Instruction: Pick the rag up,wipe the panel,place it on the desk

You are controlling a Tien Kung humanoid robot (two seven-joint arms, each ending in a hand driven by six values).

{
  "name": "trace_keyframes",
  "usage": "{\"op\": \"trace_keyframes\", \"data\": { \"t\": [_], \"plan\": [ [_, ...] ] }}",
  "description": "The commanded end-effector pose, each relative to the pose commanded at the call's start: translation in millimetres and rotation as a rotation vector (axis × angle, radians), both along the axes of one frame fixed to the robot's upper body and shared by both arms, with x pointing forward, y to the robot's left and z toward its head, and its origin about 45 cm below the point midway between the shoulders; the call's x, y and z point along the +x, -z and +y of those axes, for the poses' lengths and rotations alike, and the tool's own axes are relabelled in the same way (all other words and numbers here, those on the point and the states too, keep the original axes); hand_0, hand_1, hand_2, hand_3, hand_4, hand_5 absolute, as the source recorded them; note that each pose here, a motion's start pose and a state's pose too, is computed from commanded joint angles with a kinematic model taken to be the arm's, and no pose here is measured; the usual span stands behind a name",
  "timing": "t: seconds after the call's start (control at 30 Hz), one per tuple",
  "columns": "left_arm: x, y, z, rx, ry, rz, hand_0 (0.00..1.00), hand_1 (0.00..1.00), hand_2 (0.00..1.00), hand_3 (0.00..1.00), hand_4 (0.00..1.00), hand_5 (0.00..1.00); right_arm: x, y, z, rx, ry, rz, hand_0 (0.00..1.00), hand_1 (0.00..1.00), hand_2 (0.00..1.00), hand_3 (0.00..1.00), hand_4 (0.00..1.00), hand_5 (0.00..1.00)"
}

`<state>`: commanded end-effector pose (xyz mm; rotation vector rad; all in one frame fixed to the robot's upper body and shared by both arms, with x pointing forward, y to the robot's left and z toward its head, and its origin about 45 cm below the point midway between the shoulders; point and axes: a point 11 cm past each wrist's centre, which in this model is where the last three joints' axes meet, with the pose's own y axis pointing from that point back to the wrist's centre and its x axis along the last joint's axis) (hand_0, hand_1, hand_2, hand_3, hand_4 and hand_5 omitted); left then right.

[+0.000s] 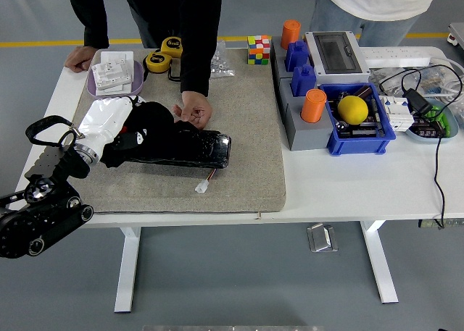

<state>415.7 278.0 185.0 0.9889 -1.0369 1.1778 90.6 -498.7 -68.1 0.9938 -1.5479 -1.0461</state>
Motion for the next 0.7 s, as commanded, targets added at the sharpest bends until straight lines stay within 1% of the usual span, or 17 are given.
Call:
{"op": "trace_keyframes", "data": {
  "t": [0.13, 0.33, 0.7],
  "plan": [
    [-0.8, 1.9, -8.1, -0.003, 0.016, 0.006, 0.288, 0.182, 0.636, 0.694, 0.490, 0.002, -0.4, -0.8, -1.8, -0.002, 0.001, 0.000, 0.792, 0.678, 0.719, 0.661, 0.998, 0.509],
    [-4.4, 8.4, -19.2, -0.007, 0.040, 0.022, 0.288, 0.181, 0.636, 0.693, 0.490, 0.002, -0.5, -1.1, -2.3, -0.003, 0.001, 0.000, 0.792, 0.678, 0.718, 0.661, 0.998, 0.509],
    [-6.3, 8.9, -39.9, -0.021, 0.081, 0.028, 0.285, 0.182, 0.636, 0.693, 0.491, 0.002, -0.2, -1.9, -3.8, -0.005, -0.002, 0.001, 0.792, 0.677, 0.719, 0.661, 0.998, 0.509]
  ]
}}
